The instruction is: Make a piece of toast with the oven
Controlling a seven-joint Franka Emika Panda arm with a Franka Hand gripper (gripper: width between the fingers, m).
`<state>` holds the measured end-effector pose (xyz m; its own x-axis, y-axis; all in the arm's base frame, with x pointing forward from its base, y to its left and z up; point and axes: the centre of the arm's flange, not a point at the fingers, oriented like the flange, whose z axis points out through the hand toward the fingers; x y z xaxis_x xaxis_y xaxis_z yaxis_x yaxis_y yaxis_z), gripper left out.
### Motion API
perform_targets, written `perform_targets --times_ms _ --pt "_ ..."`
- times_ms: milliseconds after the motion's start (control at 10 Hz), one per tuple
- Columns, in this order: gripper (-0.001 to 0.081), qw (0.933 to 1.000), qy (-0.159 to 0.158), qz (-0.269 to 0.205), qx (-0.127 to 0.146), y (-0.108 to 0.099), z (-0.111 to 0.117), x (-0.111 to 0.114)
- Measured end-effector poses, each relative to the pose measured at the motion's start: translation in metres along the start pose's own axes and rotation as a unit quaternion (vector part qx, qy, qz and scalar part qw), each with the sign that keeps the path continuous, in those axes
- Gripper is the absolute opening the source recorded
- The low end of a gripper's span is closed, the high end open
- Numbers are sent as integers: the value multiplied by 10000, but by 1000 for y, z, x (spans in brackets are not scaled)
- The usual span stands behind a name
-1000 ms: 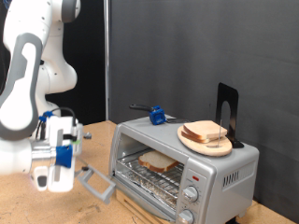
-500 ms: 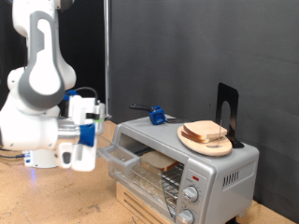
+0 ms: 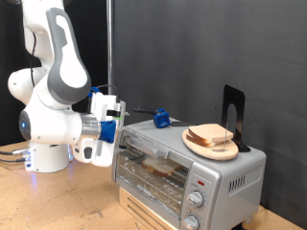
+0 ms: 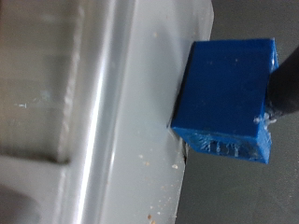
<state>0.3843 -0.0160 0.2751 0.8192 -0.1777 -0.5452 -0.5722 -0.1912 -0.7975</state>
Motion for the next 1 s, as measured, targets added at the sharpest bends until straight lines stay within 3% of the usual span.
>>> perform_targets --times_ms 300,500,700,1000 --pt "809 9982 388 -115 435 12 -32 -18" --pt "809 9992 251 -124 299 12 -29 -17" --pt "809 9986 231 8 479 -1 -50 -5" --pt "809 9944 609 454 737 -27 -84 26"
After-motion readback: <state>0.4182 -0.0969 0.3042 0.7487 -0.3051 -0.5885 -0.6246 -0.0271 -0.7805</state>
